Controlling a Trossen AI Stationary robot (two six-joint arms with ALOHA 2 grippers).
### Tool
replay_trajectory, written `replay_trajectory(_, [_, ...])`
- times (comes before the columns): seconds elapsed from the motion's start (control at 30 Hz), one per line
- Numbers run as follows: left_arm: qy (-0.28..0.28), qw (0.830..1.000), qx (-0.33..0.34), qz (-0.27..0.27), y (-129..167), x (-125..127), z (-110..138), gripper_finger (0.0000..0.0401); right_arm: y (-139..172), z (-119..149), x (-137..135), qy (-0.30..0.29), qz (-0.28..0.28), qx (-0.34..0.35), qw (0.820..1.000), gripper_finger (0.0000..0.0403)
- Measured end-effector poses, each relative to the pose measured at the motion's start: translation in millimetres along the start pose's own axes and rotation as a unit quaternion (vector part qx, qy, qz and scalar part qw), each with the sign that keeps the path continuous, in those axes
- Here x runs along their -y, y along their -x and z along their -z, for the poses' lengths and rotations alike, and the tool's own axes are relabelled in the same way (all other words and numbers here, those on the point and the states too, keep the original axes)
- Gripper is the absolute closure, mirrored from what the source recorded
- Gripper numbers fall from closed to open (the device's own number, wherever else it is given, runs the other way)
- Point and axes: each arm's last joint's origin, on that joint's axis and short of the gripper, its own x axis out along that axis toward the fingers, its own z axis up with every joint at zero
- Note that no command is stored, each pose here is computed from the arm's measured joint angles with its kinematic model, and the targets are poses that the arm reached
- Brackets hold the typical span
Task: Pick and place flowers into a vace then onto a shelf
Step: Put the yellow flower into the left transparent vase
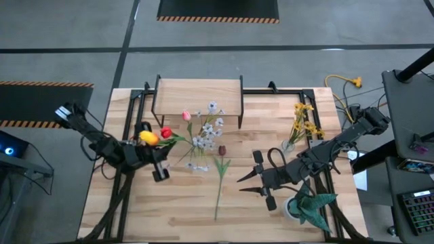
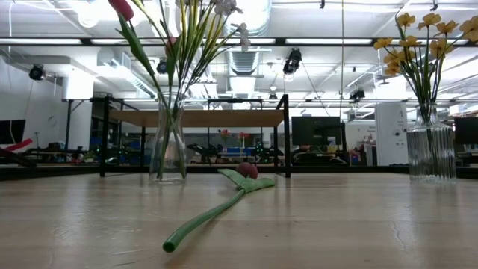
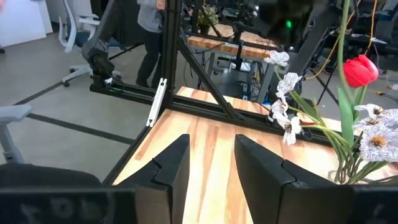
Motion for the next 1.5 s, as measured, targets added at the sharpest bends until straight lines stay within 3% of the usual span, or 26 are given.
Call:
replay_trajectory(0.17, [0.02,1.0,-0.001,0.01,16,-9,28,0.0401,1,-3,1,0.006,0.013,0.01,1.0,0.0288])
replay_trajectory(0.37, [0.06,0.998,-0.007,0.003,14,-15,45,0.0401,1,-8,4,0.026,0.055,0.015,0.998,0.0299])
replay_trajectory(0.83, [0.099,0.991,-0.044,-0.075,-2,-35,88,0.0401,1,-9,4,0.035,0.056,0.015,0.998,0.0319])
replay_trajectory(1.5, [0.116,0.987,-0.082,-0.068,-4,-23,114,0.0401,1,-8,4,0.042,0.057,0.013,0.997,0.033])
